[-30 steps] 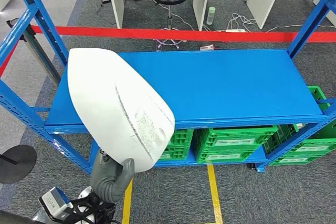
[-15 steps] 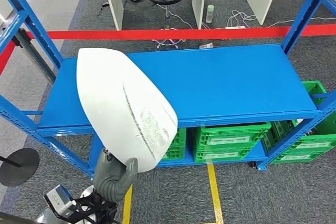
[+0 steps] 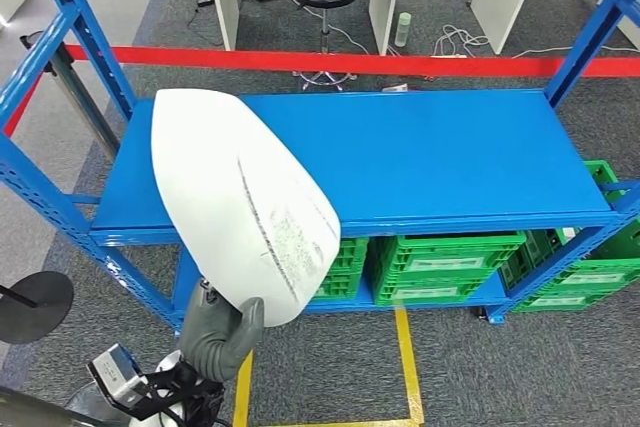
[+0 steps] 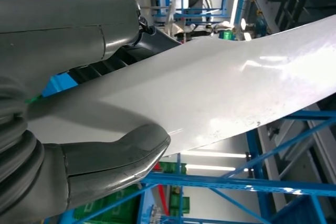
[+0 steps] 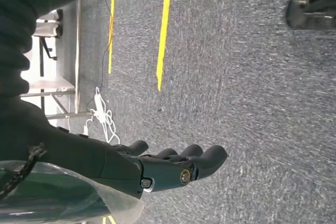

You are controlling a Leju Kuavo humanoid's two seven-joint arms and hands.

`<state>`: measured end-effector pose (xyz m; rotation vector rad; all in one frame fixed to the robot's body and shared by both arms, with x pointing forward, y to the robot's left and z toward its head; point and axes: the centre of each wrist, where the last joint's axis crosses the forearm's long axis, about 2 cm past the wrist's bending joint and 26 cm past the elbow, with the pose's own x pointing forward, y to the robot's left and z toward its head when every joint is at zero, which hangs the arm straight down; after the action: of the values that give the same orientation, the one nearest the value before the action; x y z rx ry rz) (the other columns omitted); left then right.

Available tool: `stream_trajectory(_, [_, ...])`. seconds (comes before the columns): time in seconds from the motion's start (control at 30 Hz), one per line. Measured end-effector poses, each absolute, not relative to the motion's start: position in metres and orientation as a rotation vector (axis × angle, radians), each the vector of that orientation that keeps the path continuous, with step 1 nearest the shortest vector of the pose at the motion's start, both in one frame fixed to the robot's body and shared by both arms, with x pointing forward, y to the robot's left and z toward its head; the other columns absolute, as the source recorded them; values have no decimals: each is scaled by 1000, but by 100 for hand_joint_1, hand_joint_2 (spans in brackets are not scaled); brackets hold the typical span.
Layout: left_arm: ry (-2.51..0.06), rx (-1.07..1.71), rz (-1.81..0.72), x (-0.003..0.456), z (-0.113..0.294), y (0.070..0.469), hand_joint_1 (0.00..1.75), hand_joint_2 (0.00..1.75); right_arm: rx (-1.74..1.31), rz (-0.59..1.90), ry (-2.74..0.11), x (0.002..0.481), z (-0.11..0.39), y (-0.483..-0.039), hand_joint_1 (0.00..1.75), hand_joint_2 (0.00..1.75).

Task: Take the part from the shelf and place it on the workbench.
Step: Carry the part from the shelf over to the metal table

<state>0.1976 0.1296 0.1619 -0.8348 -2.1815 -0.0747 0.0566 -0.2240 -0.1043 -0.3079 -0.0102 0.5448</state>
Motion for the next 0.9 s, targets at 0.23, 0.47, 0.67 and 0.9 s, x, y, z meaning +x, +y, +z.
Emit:
stream_trajectory(0.23, [-2181,-814,-81,198,161,130,175,175,-317,550,-18,58,-104,-224,0,175])
stream_trajectory(0.47, [-2180,-783,-91,197,160,130,175,175,-318,551,-19,56,-104,-223,0,175])
stream_trajectory(0.67, [-2167,-792,-84,196,159,131,175,175,-319,548,-19,56,-104,-223,0,175])
stream_trajectory(0.9, [-2167,-798,-86,196,159,130,175,175,-319,547,-19,56,-104,-221,0,175])
